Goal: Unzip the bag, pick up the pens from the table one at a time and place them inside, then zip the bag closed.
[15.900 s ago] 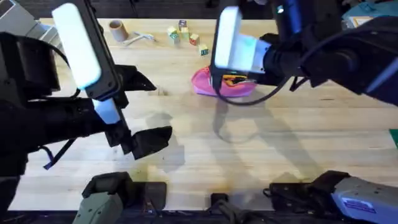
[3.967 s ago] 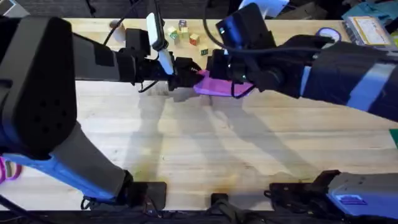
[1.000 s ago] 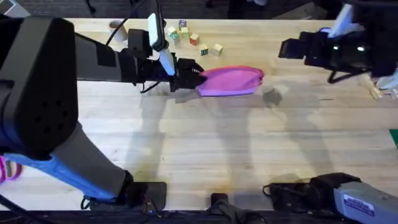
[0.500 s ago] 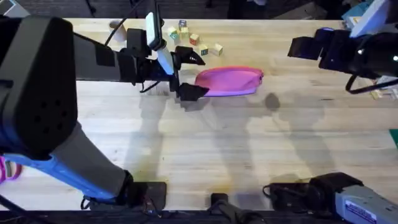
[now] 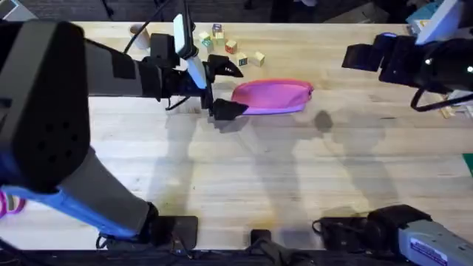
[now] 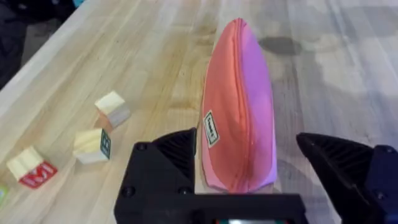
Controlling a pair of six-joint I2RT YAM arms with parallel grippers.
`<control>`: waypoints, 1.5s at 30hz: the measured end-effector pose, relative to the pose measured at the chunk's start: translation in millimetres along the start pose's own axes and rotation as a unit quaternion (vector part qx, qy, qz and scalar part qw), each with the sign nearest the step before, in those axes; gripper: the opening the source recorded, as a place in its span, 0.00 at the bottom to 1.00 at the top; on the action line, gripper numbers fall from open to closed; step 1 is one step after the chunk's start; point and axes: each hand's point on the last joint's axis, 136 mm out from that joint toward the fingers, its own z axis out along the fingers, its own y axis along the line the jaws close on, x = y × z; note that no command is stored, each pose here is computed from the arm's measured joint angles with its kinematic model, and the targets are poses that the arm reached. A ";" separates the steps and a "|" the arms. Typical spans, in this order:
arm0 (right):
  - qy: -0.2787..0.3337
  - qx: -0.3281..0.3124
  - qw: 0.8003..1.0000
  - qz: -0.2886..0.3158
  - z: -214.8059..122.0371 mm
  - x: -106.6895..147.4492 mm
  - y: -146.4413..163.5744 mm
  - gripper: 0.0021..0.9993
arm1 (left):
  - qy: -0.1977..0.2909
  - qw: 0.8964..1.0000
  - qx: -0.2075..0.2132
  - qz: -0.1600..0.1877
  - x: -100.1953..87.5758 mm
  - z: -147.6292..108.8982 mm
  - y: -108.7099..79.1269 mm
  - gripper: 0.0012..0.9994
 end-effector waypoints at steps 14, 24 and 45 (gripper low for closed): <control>0.006 0.002 1.000 -0.002 -0.1 3.2 -1.0 1.00 | 0.098 0.993 -0.070 -0.013 -49.0 -47.0 -27.2 0.99; 0.041 0.013 0.999 -0.012 -1.0 20.1 -6.5 1.00 | 0.164 0.970 -0.166 -0.063 -75.7 -94.6 -58.7 0.99; 0.028 -0.103 0.992 -0.070 -84.4 61.1 -3.2 1.00 | 0.089 0.900 -0.315 -0.286 -111.0 -145.8 -97.2 0.99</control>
